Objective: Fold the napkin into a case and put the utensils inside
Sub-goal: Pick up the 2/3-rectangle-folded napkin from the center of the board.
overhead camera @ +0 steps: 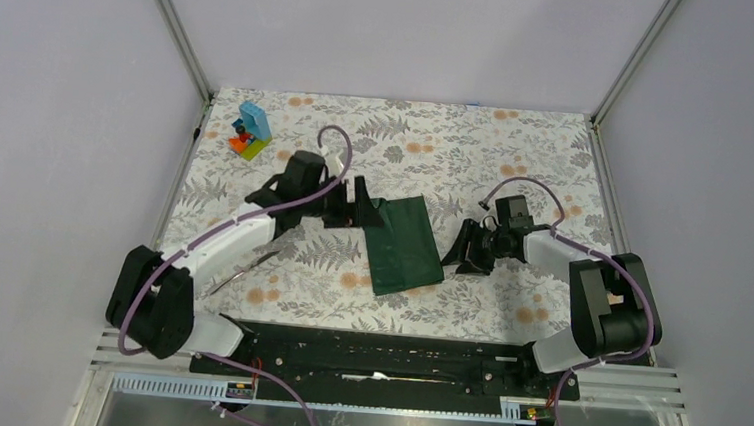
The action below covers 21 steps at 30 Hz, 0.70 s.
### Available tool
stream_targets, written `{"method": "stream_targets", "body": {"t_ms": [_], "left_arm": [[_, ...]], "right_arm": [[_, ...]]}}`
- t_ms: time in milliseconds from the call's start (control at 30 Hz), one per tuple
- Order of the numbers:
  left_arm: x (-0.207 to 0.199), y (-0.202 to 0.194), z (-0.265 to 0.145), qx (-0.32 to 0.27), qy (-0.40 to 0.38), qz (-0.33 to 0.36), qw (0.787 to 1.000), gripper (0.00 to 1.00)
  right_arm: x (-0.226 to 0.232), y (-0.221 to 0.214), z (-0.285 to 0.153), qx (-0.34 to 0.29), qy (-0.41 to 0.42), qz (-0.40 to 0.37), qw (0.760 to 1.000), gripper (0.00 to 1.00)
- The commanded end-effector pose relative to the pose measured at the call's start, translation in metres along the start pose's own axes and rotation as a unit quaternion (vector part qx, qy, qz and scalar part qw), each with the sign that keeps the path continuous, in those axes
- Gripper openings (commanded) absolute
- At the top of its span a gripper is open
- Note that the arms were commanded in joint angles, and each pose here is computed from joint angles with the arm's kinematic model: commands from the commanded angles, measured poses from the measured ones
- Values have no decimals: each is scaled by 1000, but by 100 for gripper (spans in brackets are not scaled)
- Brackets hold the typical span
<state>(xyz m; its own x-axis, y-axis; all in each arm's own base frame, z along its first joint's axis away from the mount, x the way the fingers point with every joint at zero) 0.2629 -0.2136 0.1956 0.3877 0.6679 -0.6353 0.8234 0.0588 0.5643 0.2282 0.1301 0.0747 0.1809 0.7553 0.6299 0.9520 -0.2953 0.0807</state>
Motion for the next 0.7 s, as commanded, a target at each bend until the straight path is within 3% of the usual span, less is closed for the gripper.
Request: {"method": "stream_targets", "body": {"t_ms": [0,267,367,433,467,533,600,667], "left_arm": [[-13,-39,-7,27,-5,47,998,84],[-38,-80,22,36,17,63,997,84],[-49,-90,39,31,68,76,994,84],[-60,-95,50,26,98,91,991,83],[-65,-103,56,34,117,100,988,81],[-73,-109,68,41,154,113,981,80],[-82,-114,81,49,188,126,973,80],[-87,-120,94,63,226,142,962,80]], "right_arm": [[0,-4,5,4,27,-21,999,54],[18,-25,24,25,87,-22,996,30],[40,-35,20,37,138,-26,989,29],[48,-35,12,31,151,-33,987,37],[44,-31,7,14,127,-31,991,46],[22,-17,-3,-45,15,-7,999,67],[-5,-1,-21,-113,-111,20,987,80],[-23,12,-37,-164,-180,35,969,88]]}}
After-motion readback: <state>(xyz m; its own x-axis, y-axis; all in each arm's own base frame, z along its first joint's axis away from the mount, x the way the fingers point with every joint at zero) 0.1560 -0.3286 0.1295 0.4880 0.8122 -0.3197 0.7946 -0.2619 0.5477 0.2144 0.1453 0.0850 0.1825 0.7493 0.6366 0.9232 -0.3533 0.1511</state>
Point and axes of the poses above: each gripper's point midway between its finger pads, its own z axis out along the fingers, its own x axis along the line the jaws close on, y = z × x, the point moved 6 cm from there along -z, back along the fingers, and after that the axes turned 7 degrees about z, right-handed, at the moved point
